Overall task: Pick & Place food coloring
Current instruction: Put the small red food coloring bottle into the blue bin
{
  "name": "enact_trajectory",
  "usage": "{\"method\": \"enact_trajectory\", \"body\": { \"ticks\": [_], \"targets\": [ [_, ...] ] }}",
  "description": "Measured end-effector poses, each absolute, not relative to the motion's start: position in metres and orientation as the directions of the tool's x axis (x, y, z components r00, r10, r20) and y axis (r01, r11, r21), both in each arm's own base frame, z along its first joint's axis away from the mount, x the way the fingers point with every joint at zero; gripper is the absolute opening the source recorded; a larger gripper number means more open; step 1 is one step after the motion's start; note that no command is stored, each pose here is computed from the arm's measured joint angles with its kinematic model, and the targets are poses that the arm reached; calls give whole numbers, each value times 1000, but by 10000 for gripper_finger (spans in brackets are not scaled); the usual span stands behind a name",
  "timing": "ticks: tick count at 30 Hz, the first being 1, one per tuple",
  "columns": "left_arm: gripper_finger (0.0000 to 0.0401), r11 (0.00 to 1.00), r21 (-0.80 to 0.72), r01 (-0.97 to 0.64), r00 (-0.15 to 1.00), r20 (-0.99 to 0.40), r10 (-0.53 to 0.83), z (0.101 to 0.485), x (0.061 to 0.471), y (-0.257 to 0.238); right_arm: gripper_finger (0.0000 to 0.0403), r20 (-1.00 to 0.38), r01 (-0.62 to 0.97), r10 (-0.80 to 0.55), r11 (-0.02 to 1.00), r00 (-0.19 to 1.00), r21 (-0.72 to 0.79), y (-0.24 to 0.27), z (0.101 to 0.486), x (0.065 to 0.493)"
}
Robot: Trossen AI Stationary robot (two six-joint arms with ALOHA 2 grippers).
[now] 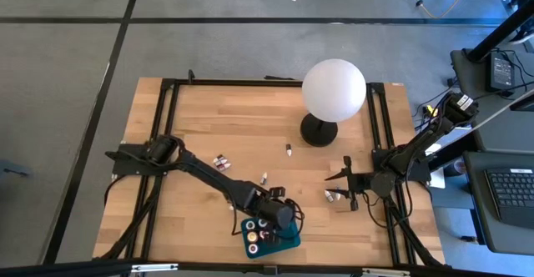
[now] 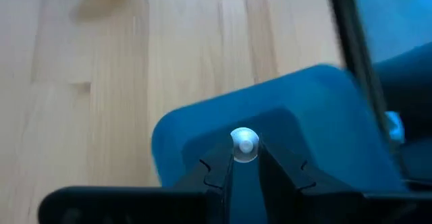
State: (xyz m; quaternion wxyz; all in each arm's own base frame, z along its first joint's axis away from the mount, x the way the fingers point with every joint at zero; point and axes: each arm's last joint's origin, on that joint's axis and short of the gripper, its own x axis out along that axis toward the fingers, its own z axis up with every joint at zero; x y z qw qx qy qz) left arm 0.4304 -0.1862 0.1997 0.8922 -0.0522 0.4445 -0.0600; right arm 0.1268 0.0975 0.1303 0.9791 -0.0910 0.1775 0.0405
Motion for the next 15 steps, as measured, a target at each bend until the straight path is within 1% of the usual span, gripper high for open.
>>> {"method": "enact_trajectory", "body": {
  "ticks": [6,10,15],
  "targets": [
    [49,991,-121,65,582,-802,-136,192,431,-186,161,-357,-112,46,980,933,-167,97,130,127],
    [51,992,-116,58,591,-796,-128,192,432,-185,161,-357,-112,46,980,933,-167,97,130,127],
    [64,996,-81,29,606,-791,-82,192,433,-183,161,-359,-113,46,979,932,-168,97,130,127]
  ]
}}
